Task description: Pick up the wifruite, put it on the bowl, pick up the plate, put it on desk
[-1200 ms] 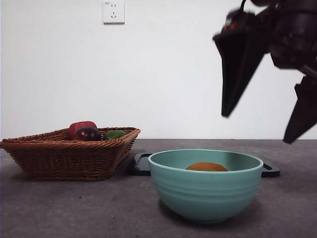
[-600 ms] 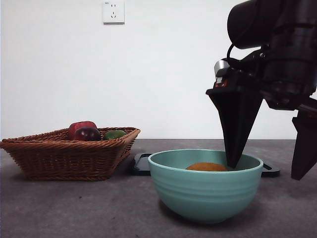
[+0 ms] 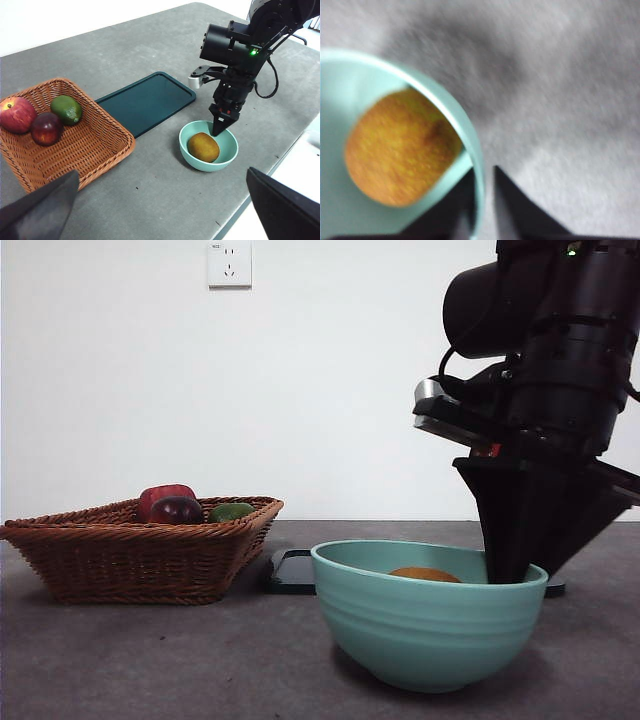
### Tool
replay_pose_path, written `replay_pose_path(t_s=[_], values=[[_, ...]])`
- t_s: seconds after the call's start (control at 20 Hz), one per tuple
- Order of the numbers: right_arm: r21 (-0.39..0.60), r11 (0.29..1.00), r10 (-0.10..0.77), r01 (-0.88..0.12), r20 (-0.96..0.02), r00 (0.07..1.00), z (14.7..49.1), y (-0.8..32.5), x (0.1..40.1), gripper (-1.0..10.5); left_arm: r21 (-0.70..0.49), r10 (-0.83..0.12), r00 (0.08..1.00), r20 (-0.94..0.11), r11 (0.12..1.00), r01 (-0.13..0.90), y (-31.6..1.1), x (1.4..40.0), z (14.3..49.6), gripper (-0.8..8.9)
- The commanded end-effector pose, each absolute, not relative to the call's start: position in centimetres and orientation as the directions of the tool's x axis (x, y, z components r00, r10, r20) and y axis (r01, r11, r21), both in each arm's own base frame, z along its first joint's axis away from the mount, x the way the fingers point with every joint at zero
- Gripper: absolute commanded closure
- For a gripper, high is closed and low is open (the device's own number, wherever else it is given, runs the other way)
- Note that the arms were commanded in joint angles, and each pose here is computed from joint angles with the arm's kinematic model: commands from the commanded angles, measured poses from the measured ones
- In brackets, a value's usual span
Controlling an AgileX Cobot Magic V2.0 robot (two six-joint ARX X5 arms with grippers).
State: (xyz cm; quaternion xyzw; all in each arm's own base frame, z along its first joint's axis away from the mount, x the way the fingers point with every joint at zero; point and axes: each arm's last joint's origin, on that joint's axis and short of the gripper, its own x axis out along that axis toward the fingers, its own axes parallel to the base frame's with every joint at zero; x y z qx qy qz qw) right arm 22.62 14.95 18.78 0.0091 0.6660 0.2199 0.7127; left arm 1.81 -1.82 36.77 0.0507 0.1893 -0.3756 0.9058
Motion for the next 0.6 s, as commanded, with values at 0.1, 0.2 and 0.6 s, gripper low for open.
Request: replay_pose_path(t_s=[0.1, 0.2, 0.6], values=[[0.315, 0.907, 0.334, -0.279, -0.942, 0.022, 18.9, 15.4, 23.0, 9.4, -0.042, -0.677, 0.639, -0.364, 0.698, 0.715, -1.8, 1.7, 37.1, 2.15], [0.312, 0.91, 0.331, -0.274, -0.943, 0.024, 19.4, 15.5, 23.2, 9.4, -0.042, -0.677, 0.639, -0.364, 0.698, 0.715, -1.8, 1.7, 37.1, 2.15], [0.261, 0.929, 0.301, -0.264, -0.946, 0.124, 25.4, 16.0, 26.8, 9.4, -0.042, -0.677, 0.639, -0.364, 0.698, 0.715, -1.8, 1.7, 37.1, 2.15]])
